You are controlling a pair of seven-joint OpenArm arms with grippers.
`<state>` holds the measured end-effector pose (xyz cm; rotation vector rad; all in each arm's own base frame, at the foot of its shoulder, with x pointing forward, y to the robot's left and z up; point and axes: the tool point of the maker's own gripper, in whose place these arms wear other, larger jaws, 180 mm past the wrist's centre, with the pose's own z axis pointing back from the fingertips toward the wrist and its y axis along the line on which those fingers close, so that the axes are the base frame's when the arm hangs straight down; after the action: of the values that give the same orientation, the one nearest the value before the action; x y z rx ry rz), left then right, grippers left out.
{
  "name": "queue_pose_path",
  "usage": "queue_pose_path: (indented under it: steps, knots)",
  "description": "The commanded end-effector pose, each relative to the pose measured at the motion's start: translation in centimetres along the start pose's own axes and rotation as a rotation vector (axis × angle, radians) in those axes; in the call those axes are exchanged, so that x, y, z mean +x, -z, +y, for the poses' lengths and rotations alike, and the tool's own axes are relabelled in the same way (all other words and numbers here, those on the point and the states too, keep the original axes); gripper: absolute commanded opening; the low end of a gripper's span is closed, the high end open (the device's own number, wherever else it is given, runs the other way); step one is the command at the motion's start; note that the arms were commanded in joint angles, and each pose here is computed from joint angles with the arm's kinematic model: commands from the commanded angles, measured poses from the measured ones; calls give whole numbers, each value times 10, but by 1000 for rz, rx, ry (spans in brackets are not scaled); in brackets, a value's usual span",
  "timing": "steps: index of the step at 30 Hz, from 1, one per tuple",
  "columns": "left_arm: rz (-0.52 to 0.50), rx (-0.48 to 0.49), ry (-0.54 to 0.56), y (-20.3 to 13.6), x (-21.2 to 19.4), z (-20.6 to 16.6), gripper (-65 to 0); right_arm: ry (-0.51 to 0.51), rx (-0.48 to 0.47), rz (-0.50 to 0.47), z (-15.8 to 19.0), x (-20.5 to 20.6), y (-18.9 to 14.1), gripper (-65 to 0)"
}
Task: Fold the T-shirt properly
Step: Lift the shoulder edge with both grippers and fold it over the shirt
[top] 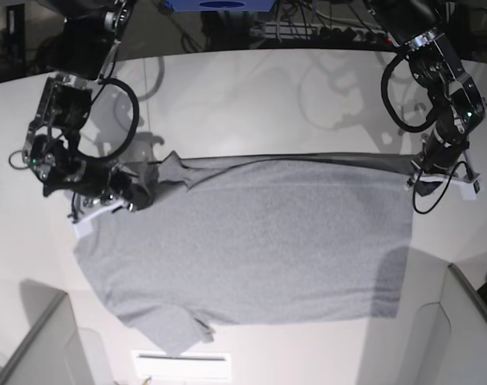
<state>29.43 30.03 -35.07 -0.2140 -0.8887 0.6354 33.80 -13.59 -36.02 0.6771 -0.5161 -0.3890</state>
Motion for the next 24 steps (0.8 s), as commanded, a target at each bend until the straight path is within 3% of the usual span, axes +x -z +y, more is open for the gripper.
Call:
queue_pose_path:
  steps: [1,19,24]
  knots:
    - [-42,-19,0,1,16,-6,-650,-31,27,-41,12,17,-2,-650]
    - [24,-61,-45,43,19,-23,-650,4,17,-99,4,48,13,-650]
    - [33,4,-6,48,19,-11,-650,8,23,-101,7,53,15,-650]
